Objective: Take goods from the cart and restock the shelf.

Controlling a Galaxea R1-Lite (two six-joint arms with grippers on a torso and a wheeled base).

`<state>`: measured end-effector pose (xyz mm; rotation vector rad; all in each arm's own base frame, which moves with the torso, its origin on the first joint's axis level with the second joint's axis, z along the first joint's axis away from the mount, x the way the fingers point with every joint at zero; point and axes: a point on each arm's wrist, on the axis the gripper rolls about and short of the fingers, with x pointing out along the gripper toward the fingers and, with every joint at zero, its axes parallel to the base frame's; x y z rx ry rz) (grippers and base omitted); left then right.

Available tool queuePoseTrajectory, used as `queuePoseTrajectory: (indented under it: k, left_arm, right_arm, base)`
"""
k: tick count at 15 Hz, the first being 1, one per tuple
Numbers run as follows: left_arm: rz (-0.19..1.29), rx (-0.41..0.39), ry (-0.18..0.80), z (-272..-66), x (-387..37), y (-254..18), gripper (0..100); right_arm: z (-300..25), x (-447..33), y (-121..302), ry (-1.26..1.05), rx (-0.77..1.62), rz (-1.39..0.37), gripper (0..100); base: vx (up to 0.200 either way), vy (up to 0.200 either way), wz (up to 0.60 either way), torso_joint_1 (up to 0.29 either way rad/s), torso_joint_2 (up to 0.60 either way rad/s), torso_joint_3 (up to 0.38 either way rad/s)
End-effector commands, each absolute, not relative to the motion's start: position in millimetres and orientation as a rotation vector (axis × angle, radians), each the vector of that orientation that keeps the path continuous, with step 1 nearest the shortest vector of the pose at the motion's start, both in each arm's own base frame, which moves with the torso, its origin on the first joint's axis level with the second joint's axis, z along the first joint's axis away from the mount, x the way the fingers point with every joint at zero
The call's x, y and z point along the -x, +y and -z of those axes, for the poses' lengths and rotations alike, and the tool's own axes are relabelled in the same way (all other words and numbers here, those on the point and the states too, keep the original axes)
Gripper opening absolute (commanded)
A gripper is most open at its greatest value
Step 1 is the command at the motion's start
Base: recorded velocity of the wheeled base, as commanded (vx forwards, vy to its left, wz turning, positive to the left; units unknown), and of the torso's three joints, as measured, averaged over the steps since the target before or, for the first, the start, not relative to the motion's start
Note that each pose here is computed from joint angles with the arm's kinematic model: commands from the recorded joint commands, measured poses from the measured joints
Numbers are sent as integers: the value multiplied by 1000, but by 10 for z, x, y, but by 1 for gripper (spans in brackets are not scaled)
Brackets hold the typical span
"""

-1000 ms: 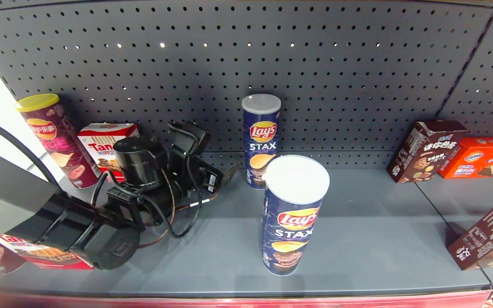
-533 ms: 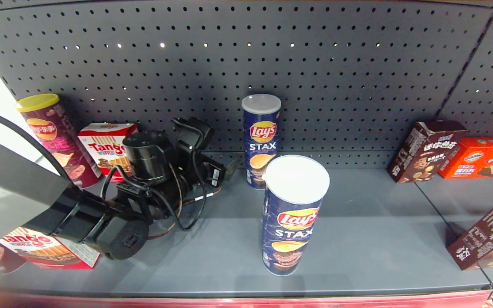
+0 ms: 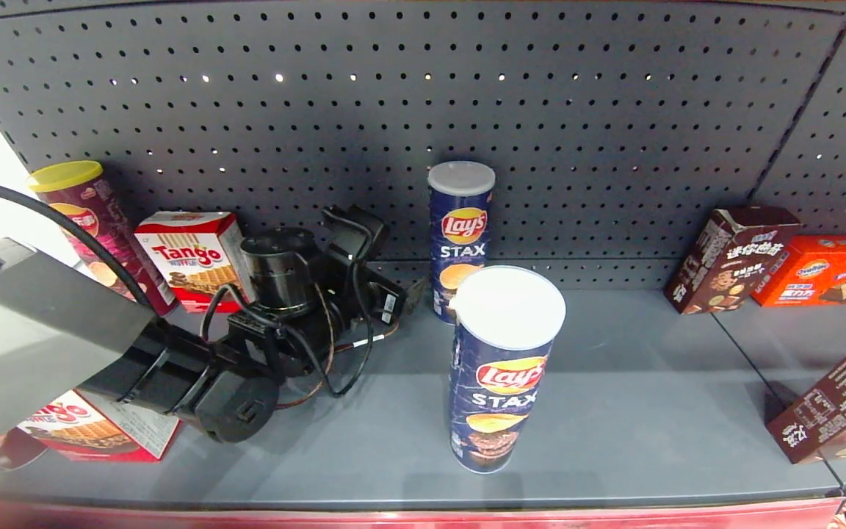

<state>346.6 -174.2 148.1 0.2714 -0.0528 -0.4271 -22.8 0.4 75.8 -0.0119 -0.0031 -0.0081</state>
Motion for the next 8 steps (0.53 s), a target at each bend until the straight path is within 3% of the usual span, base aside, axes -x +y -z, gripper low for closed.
queuePoseTrajectory:
  k: [1,5,7,8]
  left_arm:
    - [432,-272,-47,-1452,-3474,-1765,100]
    - [411,-269,-61,-1499,-3445,-1721,100]
    - [407,-263,-91,-1643,-3355,-1676,100]
    - [413,-243,-134,-1846,-3216,-1667,100]
  right_arm:
    - [-758,228,5,-3,12,8,100]
    - [-758,228,5,-3,12,8,100]
    - [-758,228,5,-3,12,8,100]
    - [-758,227,5,-1,12,8,100]
  base:
    - [0,0,0,0,0,0]
    - [0,0,0,0,0,0]
    - [0,0,0,0,0,0]
    - [0,0,0,0,0,0]
